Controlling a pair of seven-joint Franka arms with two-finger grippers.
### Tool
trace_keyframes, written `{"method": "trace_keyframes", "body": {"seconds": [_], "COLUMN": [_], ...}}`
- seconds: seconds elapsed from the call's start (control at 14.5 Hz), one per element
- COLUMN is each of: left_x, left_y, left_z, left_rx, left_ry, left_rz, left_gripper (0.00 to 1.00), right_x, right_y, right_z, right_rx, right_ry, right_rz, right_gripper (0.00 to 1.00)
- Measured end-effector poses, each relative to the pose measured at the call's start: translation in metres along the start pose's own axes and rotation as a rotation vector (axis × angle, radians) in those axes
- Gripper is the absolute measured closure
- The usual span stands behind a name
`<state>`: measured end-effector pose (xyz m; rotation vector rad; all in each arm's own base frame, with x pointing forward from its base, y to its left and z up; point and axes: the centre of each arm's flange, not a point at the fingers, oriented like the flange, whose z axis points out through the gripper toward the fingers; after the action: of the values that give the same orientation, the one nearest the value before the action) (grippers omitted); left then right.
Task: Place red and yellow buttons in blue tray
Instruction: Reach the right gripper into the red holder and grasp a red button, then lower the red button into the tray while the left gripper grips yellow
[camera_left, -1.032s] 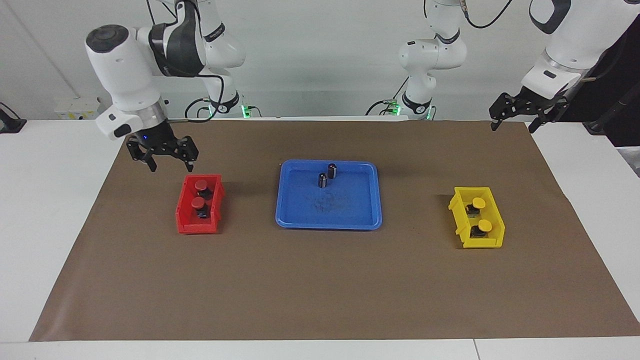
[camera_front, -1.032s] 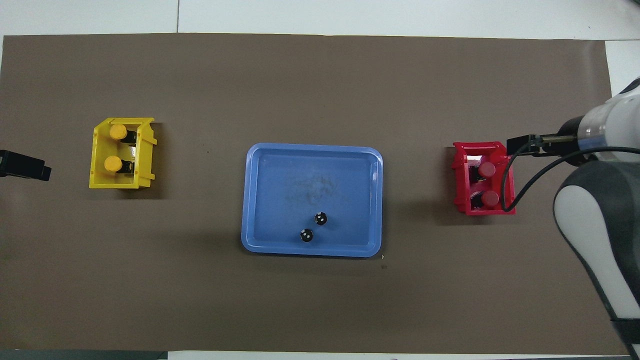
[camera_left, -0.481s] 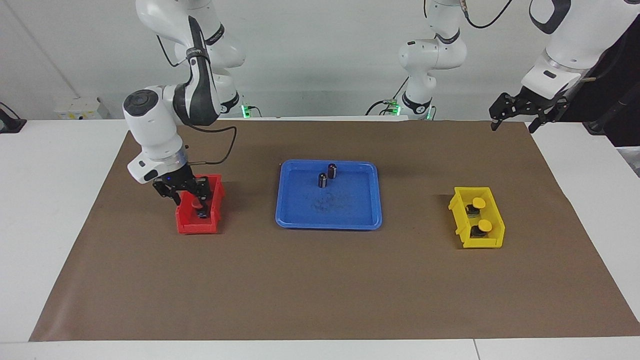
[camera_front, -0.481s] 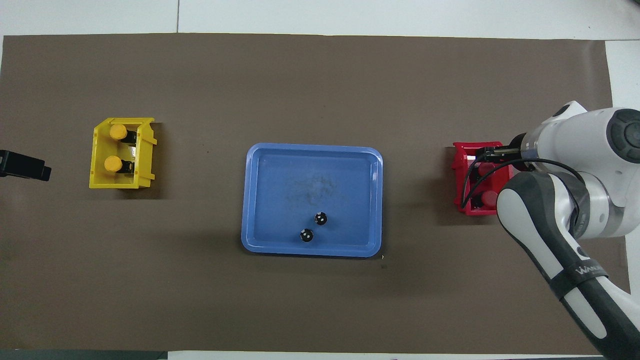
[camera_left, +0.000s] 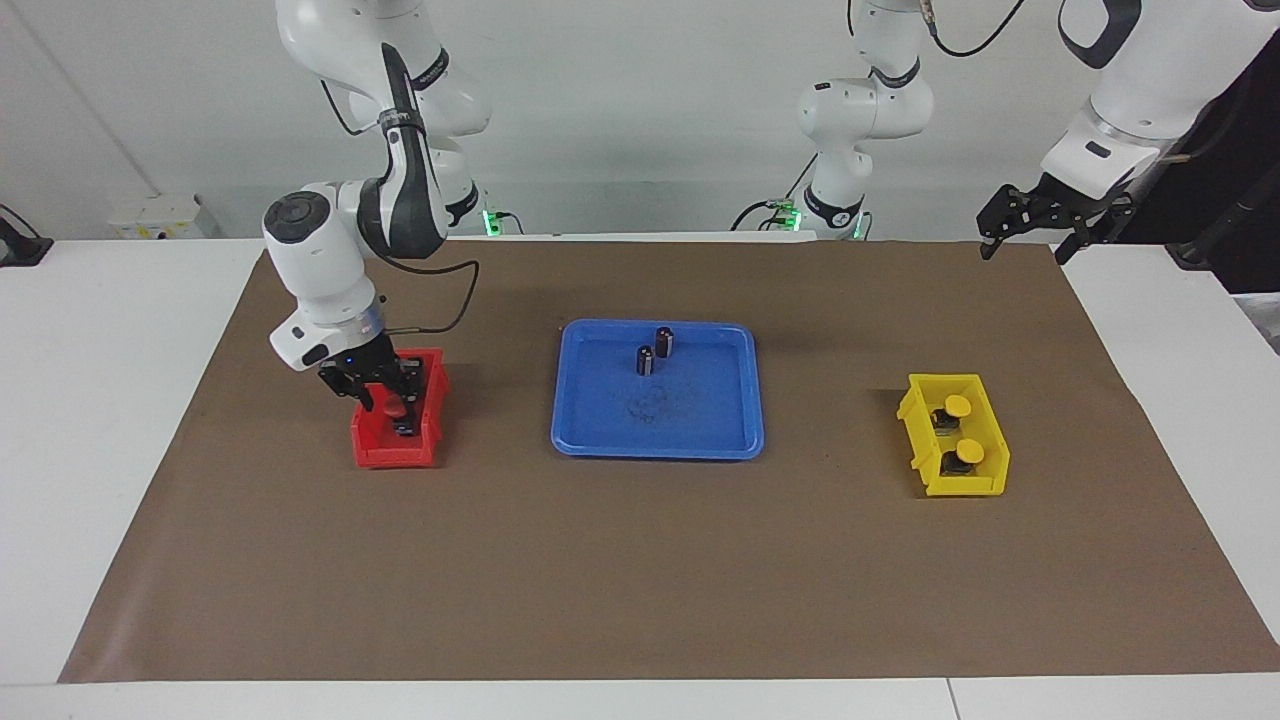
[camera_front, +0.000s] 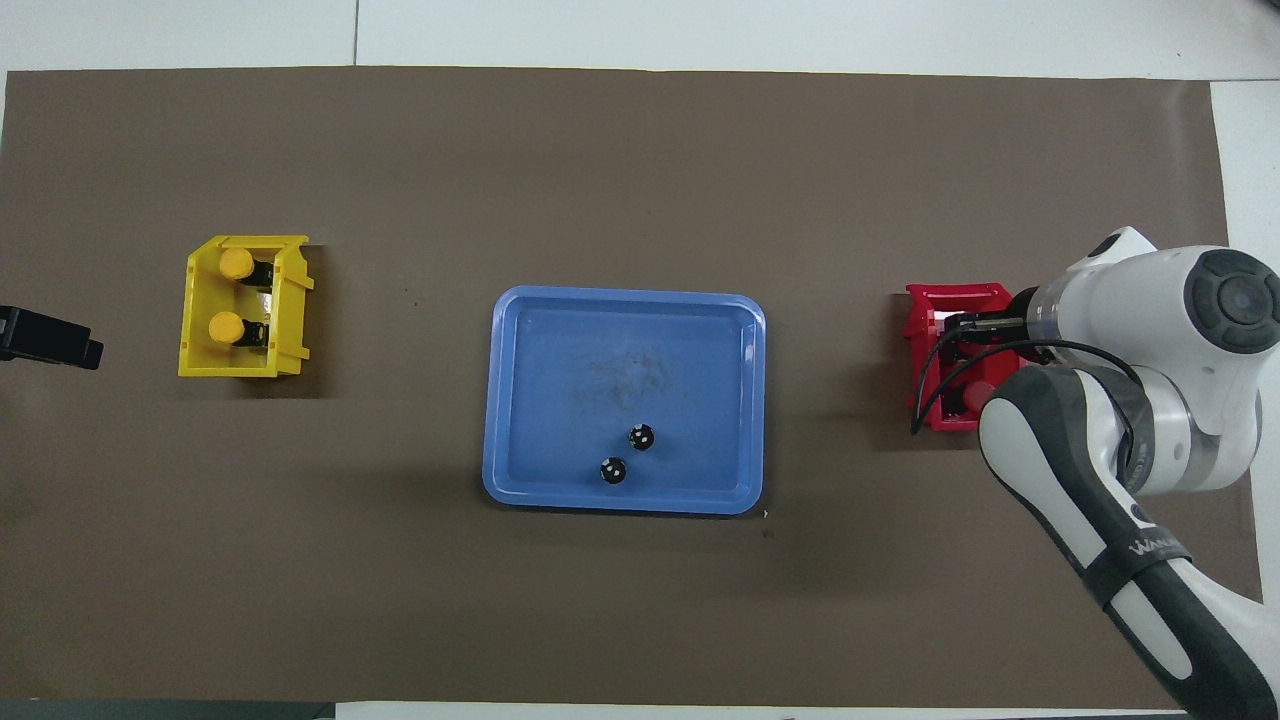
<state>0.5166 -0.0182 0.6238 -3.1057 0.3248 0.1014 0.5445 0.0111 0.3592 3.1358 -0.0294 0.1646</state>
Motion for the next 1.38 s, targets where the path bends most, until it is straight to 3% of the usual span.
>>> {"method": "trace_keyframes", "body": {"seconds": [0.21,0.48,0.69,0.89,1.03,1.17,1.38], "left_x": [-0.002,-0.005,-0.006,-0.005,0.004,0.024,0.063], "left_y": [0.001,0.001,0.001,0.001,-0.002,-0.005,-0.009], "left_z": [0.000,-0.004,-0.005,-0.006,-0.004,0.027,0.105], "left_rx": [-0.002,-0.001,-0.001,0.000,0.012,0.024,0.026], "left_ry": [-0.009,-0.004,-0.002,0.004,0.072,0.143,0.162], "left_rz": [0.001,0.001,0.000,-0.001,-0.002,-0.001,0.000], "left_gripper": [0.00,0.00,0.00,0.00,0.00,0.00,0.03], "right_x": [-0.004,-0.010,-0.006,0.023,0.042,0.056,0.060], "right_y": [0.000,0.000,-0.001,-0.004,-0.015,-0.056,-0.161], "right_z": [0.006,0.014,0.008,-0.043,-0.088,-0.120,-0.131], "right_rx": [0.000,0.001,0.000,-0.003,-0.003,0.003,0.025], "right_ry": [0.004,0.007,-0.007,-0.066,-0.081,-0.068,-0.029], "right_rz": [-0.004,-0.007,-0.011,-0.028,-0.050,-0.064,0.006], "right_gripper": [0.40,0.59,0.59,0.59,0.59,0.59,0.59]}}
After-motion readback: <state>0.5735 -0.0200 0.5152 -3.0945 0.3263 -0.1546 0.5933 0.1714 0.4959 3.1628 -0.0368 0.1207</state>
